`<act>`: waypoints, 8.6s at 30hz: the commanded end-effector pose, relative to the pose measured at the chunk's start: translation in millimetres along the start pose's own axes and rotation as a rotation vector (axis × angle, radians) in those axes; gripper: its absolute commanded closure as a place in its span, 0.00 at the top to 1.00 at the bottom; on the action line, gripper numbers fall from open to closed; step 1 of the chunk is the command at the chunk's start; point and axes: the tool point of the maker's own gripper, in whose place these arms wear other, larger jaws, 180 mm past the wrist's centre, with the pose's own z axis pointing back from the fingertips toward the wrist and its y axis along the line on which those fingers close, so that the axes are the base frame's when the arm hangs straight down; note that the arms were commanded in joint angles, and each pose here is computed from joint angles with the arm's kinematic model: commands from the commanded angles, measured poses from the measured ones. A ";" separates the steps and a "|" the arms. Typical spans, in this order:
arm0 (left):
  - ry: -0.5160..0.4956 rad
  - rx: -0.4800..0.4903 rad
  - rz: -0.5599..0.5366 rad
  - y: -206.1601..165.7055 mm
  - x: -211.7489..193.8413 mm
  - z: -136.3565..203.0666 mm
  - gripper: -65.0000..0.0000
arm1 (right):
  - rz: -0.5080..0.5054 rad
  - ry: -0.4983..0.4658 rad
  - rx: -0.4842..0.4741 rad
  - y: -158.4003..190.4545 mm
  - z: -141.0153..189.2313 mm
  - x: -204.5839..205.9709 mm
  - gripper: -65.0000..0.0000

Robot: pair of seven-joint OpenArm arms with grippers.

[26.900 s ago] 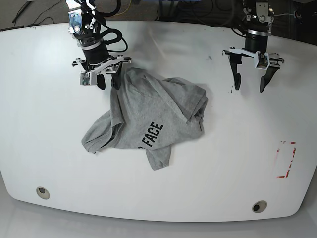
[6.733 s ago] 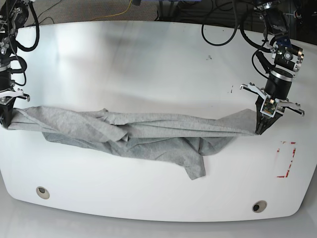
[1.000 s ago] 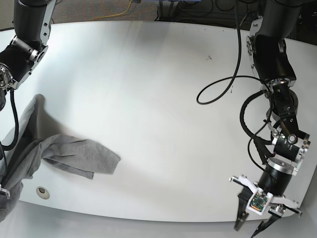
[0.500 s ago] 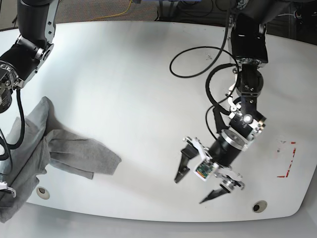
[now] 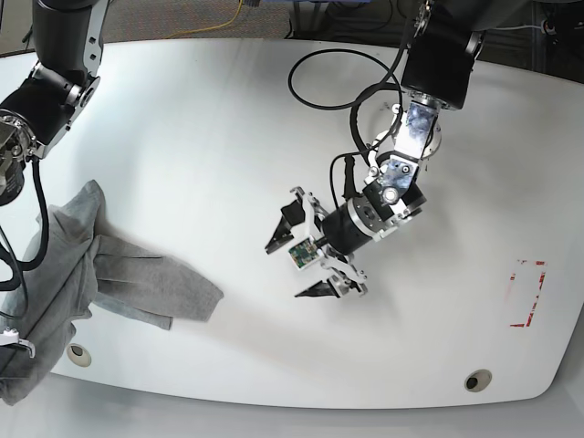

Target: Layout the t-shirt on the table in an organized manner, then fold the t-shirt properly

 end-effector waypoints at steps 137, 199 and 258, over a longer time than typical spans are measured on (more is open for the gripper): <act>-0.386 -0.245 0.250 -98.0 88.2 -103.0 0.70 | -0.135 0.437 0.399 137.7 109.5 -182.0 0.00; -0.355 -0.168 0.249 -81.9 70.5 -108.7 0.71 | -0.163 0.413 0.491 177.8 106.6 -174.2 0.00; -0.281 0.164 0.264 23.0 -8.8 -57.9 0.71 | -0.178 0.473 0.372 137.6 119.1 -195.0 0.00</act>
